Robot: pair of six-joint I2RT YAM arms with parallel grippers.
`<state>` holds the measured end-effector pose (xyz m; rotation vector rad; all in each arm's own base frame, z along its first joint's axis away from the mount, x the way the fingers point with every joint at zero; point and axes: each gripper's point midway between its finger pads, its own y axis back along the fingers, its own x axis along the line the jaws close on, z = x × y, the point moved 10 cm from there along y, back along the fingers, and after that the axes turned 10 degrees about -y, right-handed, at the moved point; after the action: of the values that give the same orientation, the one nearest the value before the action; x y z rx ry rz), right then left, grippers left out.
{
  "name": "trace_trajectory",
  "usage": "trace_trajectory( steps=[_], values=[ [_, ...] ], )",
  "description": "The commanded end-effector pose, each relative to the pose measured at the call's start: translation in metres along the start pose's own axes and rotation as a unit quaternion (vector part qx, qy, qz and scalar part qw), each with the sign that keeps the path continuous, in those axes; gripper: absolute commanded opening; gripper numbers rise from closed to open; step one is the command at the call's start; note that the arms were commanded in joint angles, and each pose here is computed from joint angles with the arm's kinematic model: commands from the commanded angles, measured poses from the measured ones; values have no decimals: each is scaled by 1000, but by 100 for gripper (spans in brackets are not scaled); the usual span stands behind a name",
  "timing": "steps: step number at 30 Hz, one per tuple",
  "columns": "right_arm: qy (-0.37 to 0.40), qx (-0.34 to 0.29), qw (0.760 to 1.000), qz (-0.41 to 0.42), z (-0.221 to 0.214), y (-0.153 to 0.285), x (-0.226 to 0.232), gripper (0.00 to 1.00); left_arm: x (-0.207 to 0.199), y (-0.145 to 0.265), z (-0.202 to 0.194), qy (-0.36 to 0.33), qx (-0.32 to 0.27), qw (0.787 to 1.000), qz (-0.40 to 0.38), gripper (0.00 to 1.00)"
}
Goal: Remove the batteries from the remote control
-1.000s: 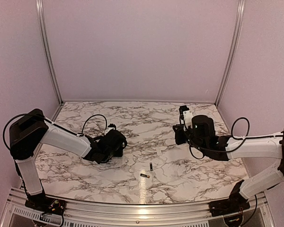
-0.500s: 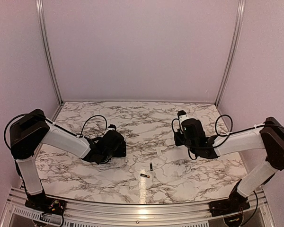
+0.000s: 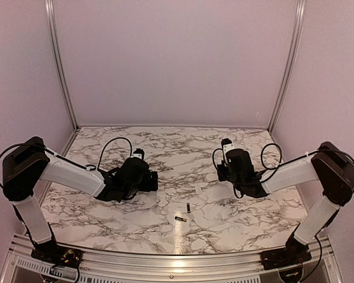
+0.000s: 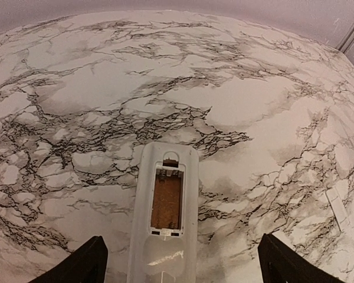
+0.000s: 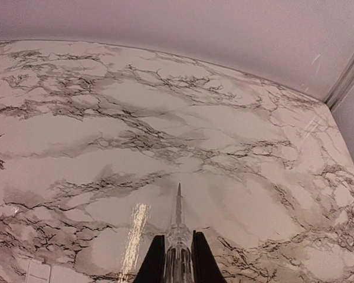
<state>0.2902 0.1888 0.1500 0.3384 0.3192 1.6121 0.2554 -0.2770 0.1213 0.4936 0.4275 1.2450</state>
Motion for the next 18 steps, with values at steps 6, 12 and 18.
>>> trace_trajectory(
  steps=[6,12,18],
  values=[
    [-19,34,999,-11,-22,-23,-9,0,1,21,31,-14,-85,996,-32,94],
    [-42,64,997,-8,-36,-32,-19,0,-5,22,41,-12,-112,992,-59,94],
    [-44,87,995,-8,-46,-33,-21,0,-6,26,51,1,-148,987,-63,93]
  ],
)
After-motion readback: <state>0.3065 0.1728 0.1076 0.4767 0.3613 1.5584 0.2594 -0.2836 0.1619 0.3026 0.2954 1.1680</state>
